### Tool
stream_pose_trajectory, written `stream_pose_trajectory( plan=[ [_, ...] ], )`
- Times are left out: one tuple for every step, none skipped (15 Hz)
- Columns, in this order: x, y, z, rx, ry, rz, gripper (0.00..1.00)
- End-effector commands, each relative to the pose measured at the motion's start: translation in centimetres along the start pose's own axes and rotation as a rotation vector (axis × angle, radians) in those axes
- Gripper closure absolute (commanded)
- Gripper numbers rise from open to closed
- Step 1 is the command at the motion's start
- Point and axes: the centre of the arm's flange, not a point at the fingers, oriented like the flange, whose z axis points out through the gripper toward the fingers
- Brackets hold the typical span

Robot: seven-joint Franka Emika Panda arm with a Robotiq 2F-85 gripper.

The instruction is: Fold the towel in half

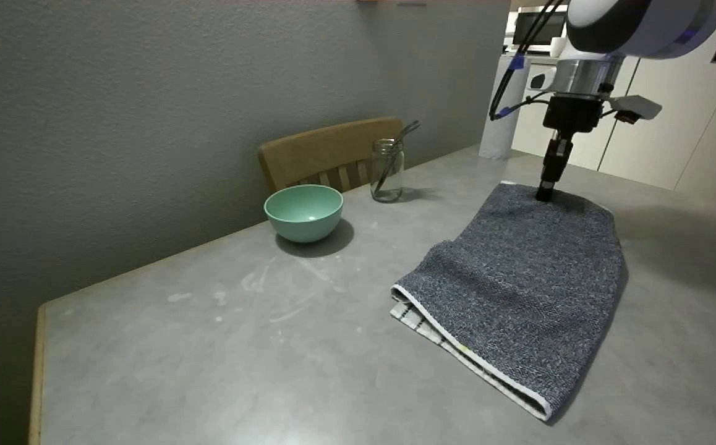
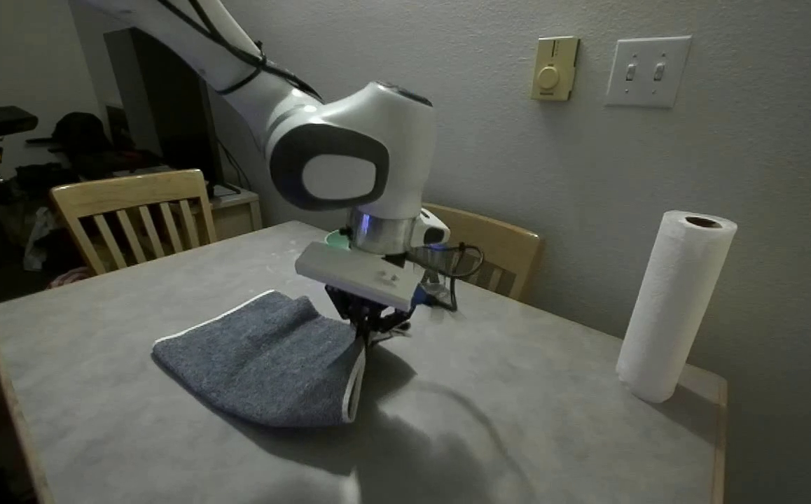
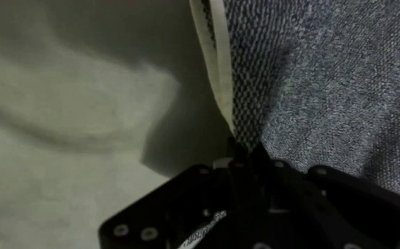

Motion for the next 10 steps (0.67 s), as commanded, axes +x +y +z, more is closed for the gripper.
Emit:
stream_pose_trajectory(
  plan=[
    [1.8, -4.1, -3.5, -0.023, 0.021, -0.055, 0.98],
    [2.8, -5.3, -4.2, -0.018, 0.034, -0.077, 0.98],
    [3.7, -6.4, -4.7, -0.012, 0.044, -0.095, 0.98],
    [4.6, -7.5, -5.1, -0.006, 0.05, -0.114, 0.98],
    [5.5, -8.7, -5.2, 0.007, 0.054, -0.134, 0.98],
    [6.2, -9.7, -5.3, 0.02, 0.057, -0.15, 0.98],
    [7.0, -11.0, -5.3, 0.034, 0.059, -0.165, 0.98],
    [7.6, -12.1, -5.2, 0.046, 0.059, -0.18, 0.98],
    [8.4, -13.3, -5.0, 0.06, 0.055, -0.197, 0.98],
    [8.8, -14.3, -4.9, 0.074, 0.049, -0.211, 0.98]
  ],
)
